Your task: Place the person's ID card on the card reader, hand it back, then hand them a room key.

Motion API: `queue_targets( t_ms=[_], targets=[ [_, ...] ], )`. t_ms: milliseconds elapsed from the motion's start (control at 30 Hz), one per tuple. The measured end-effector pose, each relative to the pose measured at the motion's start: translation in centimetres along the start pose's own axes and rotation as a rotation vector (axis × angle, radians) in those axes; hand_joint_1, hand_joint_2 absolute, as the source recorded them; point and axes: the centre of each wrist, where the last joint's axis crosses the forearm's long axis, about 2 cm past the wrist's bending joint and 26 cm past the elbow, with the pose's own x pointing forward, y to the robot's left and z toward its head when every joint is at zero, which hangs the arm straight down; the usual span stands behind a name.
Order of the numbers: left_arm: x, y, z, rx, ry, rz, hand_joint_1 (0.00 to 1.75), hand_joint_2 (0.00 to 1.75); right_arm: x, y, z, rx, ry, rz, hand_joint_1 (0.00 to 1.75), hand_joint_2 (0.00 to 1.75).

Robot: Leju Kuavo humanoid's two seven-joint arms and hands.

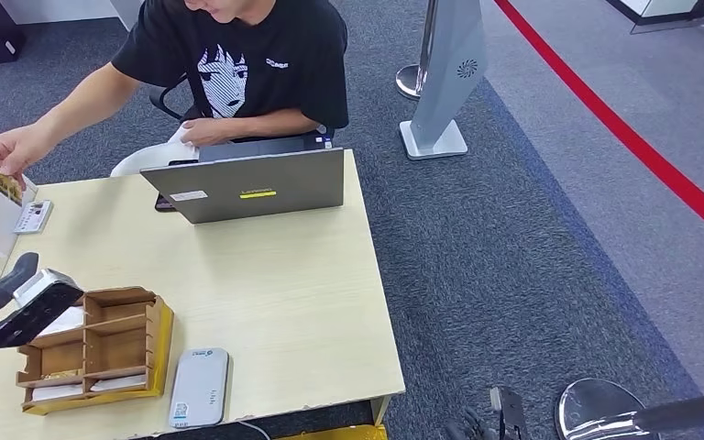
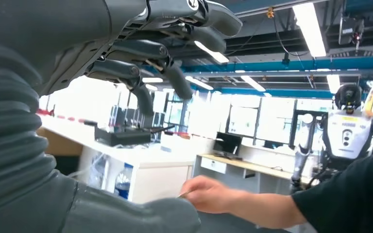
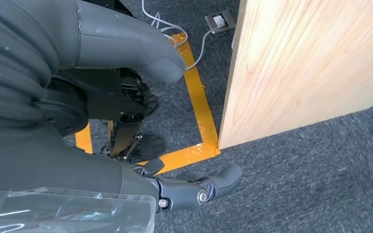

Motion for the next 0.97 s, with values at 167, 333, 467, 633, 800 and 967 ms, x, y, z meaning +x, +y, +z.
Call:
queue_targets(
  t_ms=[167, 333, 467, 633, 800, 967],
  targets=[
    [1.3, 0.9, 5.1, 0.216, -0.018, 0.334, 0.00, 1.75, -0.7, -1.0, 1.3, -0.009, 0.004, -0.066, 0.00, 1.75],
    [1.9, 2.6, 10.1, 0.377, 0.059, 0.594, 0.00, 1.75, -1.1, -2.2, 2.8, -0.034, 0.007, -0.124, 0.00, 1.75],
    [1.0, 3.9, 13.8, 0.472, 0.229, 0.918, 0.00, 1.75, -1.1, -3.1, 3.7, 0.003, 0.016, -0.156, 0.00, 1.75],
    [-1.8, 4.5, 20.8, 0.756, 0.744, 1.119, 0.87, 1.75, -1.4, -5.1, 4.5, 0.007, 0.022, -0.205, 0.42, 1.75],
    [-1.5, 1.9, 26.6, 1.027, 1.274, 1.042, 1.75, 1.75, -1.5, -6.0, 4.2, -0.009, 0.004, -0.223, 1.75, 1.75],
    [0.4, -1.6, 30.1, 1.058, 1.693, 0.929, 1.75, 1.75, -1.7, -5.8, 3.7, -0.003, -0.015, -0.241, 1.75, 1.75]
  ],
)
